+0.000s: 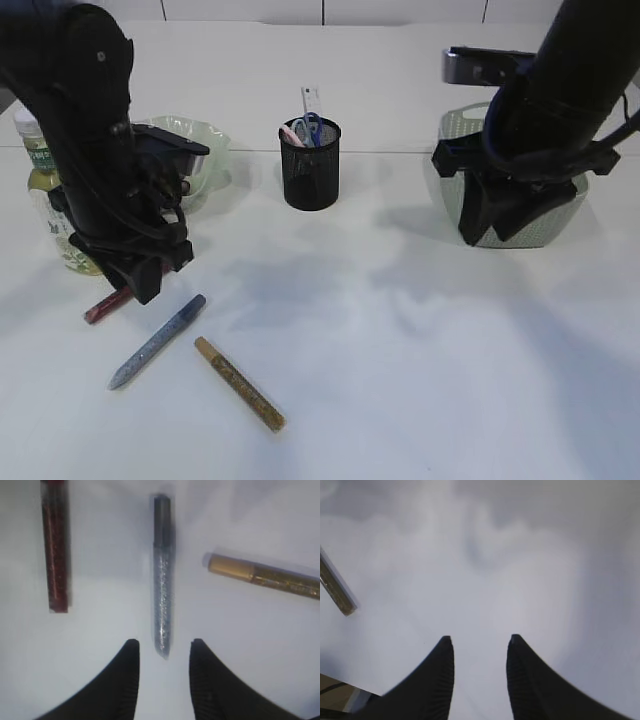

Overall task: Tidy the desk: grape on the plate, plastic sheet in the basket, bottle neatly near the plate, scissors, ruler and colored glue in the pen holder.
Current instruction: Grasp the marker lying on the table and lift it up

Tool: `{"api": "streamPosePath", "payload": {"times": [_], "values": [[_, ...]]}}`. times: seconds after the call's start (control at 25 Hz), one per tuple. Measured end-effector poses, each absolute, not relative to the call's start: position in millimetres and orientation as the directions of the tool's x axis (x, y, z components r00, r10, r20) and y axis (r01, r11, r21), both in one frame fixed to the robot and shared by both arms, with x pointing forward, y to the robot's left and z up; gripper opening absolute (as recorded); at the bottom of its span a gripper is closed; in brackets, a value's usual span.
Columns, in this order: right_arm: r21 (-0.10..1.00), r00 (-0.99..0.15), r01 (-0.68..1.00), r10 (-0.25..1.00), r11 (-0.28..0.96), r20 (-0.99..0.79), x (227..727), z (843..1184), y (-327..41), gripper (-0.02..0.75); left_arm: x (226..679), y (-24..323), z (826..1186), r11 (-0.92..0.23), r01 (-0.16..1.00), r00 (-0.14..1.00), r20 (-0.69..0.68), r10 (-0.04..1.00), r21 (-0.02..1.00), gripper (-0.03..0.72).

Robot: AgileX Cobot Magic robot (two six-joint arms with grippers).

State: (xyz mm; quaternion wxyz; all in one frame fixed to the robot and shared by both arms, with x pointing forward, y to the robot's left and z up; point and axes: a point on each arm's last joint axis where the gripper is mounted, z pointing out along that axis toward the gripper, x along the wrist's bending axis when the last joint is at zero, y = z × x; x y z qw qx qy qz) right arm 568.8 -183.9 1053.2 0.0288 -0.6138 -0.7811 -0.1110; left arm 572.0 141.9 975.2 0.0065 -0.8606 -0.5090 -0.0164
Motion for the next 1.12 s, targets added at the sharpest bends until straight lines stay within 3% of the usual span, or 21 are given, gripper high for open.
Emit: {"api": "streamPosePath", "payload": {"times": [0.28, 0.48, 0.72, 1.12], "values": [[0.119, -0.242, 0.968, 0.953, 0.223, 0.18, 564, 1049, -185, 0.292, 574, 144, 970, -0.501, 0.865, 0.498, 0.07, 0.864, 0.029, 0.246], [0.119, -0.242, 0.968, 0.953, 0.223, 0.18, 564, 1049, -185, 0.292, 574, 139, 968, -0.477, 0.877, 0.477, 0.019, 0.879, 0.054, 0.246], [0.12, -0.242, 0.968, 0.953, 0.223, 0.18, 564, 1049, -185, 0.292, 577, 135, 942, -0.462, 0.887, 0.461, -0.017, 0.887, -0.014, 0.248], [0.12, -0.242, 0.968, 0.953, 0.223, 0.18, 564, 1049, -185, 0.292, 580, 134, 937, -0.455, 0.891, 0.455, -0.021, 0.89, 0.001, 0.3]]}}
